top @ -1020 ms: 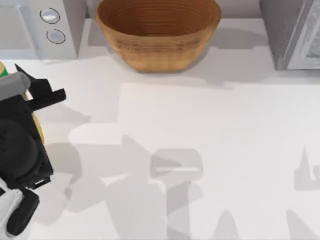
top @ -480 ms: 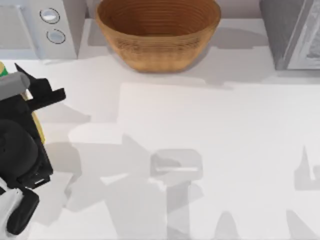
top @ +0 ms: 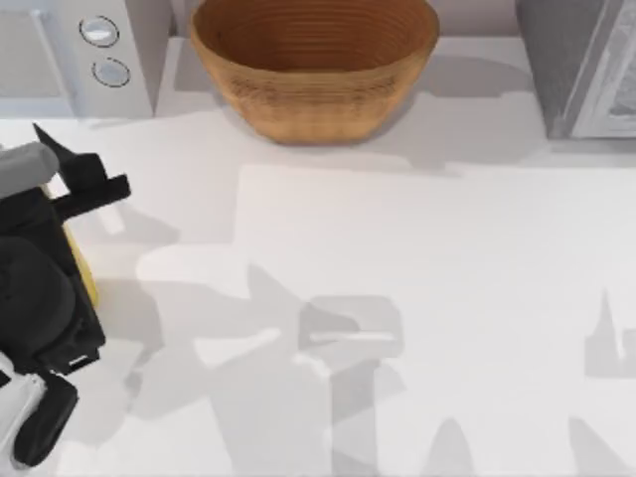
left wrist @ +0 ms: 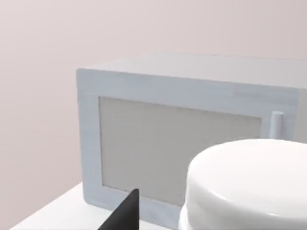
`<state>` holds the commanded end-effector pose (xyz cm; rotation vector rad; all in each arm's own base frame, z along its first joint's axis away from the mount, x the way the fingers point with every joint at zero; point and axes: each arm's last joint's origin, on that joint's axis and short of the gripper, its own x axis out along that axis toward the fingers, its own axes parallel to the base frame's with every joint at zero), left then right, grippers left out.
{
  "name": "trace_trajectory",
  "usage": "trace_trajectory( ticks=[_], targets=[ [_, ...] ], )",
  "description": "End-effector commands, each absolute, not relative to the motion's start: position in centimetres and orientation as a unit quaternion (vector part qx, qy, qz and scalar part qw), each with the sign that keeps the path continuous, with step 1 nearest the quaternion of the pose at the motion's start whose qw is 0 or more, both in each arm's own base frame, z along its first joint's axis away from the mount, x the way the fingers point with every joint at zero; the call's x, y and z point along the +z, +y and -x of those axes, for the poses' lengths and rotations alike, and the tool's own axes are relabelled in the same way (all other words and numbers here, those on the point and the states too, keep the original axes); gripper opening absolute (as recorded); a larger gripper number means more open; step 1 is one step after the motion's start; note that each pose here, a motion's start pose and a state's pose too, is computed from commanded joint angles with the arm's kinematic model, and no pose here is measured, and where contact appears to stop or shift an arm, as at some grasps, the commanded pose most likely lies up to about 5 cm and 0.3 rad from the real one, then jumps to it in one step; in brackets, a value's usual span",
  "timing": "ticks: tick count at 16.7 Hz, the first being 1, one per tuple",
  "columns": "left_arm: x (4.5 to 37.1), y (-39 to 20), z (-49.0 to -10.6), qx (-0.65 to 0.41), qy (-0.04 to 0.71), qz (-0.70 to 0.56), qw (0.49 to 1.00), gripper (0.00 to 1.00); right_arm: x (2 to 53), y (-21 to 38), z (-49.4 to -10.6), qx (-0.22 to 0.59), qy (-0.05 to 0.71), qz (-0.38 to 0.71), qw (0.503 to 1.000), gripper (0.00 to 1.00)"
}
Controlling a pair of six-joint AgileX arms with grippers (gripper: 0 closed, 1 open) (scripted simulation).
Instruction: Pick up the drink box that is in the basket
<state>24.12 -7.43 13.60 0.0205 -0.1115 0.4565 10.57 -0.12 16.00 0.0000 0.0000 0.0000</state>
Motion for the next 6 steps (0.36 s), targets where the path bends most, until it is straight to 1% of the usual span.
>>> trace_trajectory(
  ticks=[1,6],
  targets=[
    [13.60,-7.43,-24.12,0.226,-0.055,-0.010,0.972,1.00,16.00,-0.12,-10.57,0.000,0.000,0.000,1.000,1.00],
    [13.60,-7.43,-24.12,0.226,-0.055,-0.010,0.972,1.00,16.00,-0.12,-10.57,0.000,0.000,0.000,1.000,1.00]
  ],
)
